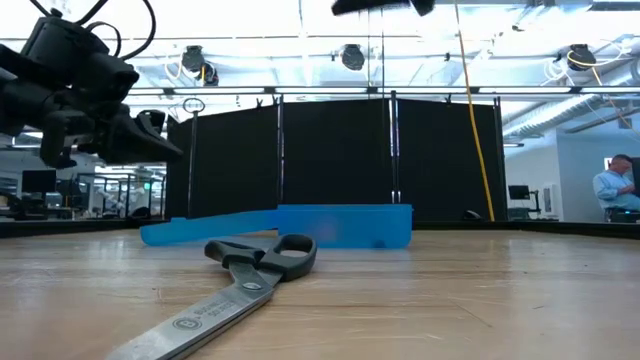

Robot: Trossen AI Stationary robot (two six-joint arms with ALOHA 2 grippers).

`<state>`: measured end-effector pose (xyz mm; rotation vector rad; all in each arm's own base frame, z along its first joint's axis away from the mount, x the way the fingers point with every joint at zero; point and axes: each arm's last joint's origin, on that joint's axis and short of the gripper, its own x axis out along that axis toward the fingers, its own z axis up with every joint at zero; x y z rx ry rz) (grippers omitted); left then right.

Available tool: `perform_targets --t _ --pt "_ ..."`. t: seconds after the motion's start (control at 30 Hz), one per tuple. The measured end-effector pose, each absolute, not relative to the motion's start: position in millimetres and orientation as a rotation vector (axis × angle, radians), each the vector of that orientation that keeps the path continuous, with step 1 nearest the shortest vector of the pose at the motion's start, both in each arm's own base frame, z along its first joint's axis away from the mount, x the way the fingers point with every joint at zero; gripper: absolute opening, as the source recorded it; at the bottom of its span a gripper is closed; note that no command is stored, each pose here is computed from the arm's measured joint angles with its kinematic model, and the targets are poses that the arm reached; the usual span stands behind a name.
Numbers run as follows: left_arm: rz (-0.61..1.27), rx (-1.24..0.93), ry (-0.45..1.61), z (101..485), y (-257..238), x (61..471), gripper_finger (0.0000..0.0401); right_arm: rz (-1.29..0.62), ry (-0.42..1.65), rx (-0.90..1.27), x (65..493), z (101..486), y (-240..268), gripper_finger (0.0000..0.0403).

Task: Pick & place school supplies into a supply box
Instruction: Put the black scissors into the blue supply box

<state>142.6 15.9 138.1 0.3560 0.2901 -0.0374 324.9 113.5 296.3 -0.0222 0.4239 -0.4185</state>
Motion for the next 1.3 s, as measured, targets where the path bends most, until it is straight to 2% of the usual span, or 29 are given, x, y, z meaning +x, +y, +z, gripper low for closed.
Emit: perform_targets --t 0.17,0.27,0.43,0.53,0.7,0.8,0.97,1.1,1.3 --pt "-0.024 0.292 0.279 139 16 143 0.0004 -0.438 0.479 0.085 351 338 140 0.0" --pt "-0.021 0.26 0.288 138 16 143 0.001 -0.449 0.475 0.152 368 361 152 0.0" --pt "-0.016 0.227 0.286 139 16 143 0.0022 -0.437 0.53 0.27 400 372 161 0.0" --pt "-0.014 0.216 0.286 139 16 143 0.0023 -0.462 0.598 0.384 419 355 157 0.0" --pt "-0.014 0.216 0.282 139 16 143 0.0023 -0.591 0.812 0.63 444 296 140 0.0" --pt "-0.012 0.212 0.273 140 16 143 0.0024 -0.584 0.94 0.742 458 265 136 0.0" --pt "-0.01 0.19 0.282 139 16 143 0.0024 -0.507 0.991 0.816 479 232 140 0.0005" --pt "-0.011 0.183 0.292 138 16 143 0.0024 -0.501 1.045 0.836 482 215 143 0.0037" --pt "-0.037 0.165 0.29 138 15 143 0.0024 -0.579 1.094 0.883 474 195 148 0.011"
